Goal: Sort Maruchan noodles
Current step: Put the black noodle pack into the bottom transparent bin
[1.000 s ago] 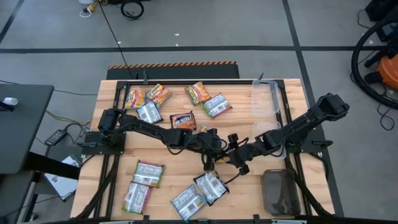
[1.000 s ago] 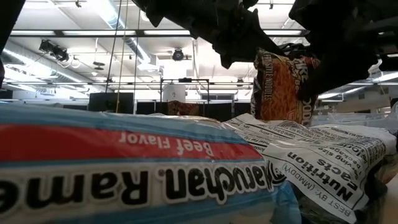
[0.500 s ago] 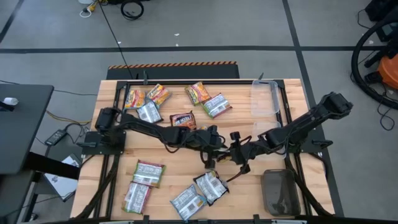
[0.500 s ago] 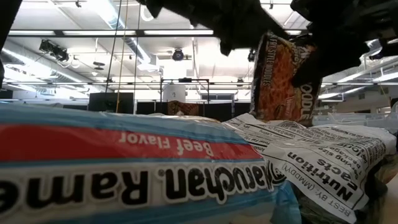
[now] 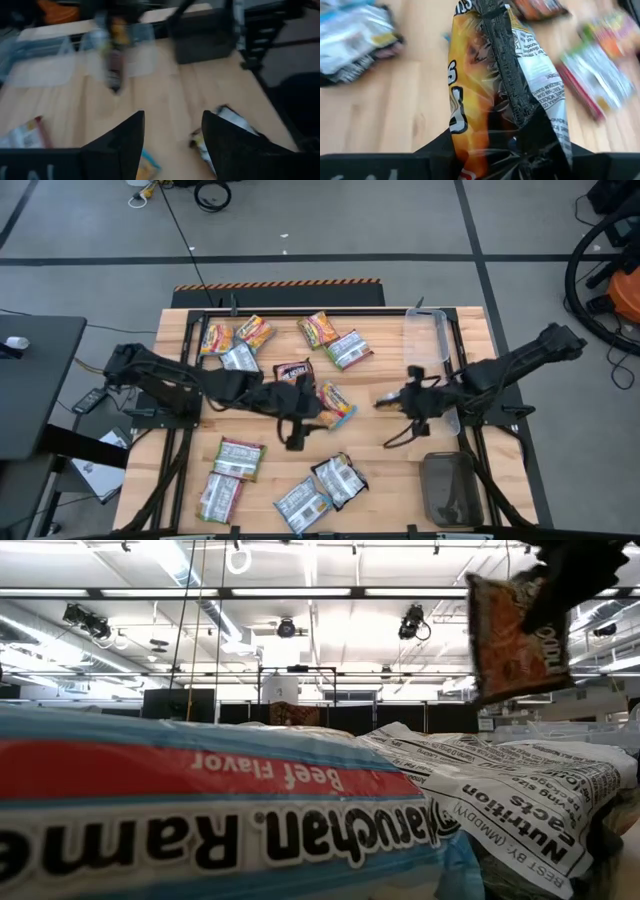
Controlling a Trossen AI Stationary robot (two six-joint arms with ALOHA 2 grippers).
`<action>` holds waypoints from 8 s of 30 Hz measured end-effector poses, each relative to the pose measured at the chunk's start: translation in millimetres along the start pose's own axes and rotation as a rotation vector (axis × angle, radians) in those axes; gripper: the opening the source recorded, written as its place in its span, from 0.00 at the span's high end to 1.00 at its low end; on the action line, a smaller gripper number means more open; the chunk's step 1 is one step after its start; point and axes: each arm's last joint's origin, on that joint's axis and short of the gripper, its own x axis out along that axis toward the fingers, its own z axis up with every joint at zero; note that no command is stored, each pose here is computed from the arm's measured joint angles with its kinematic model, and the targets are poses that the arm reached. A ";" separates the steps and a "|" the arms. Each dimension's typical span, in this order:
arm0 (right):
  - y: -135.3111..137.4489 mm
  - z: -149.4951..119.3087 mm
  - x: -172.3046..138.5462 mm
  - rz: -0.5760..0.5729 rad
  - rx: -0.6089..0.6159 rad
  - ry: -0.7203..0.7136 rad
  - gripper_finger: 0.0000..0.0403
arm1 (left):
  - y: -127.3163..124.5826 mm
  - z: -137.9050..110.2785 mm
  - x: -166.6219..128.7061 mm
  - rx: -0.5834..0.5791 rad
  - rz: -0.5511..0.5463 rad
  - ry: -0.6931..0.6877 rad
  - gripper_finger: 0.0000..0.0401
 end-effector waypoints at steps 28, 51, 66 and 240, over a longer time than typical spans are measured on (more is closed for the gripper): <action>-37.2 -61.4 -14.6 -0.126 0.350 0.236 0.65 | -23.7 -51.4 23.3 0.032 -0.026 -0.081 0.52; -49.5 -50.5 12.4 -0.061 0.301 0.473 0.49 | -20.3 -48.3 23.6 0.040 -0.017 -0.112 0.52; -49.8 -53.6 29.6 0.009 0.218 0.705 0.66 | -20.3 -47.7 23.5 0.039 -0.017 -0.117 0.52; -17.6 -40.0 -61.0 -0.116 0.373 0.433 0.98 | -28.1 -82.8 16.4 -0.111 0.317 0.187 0.52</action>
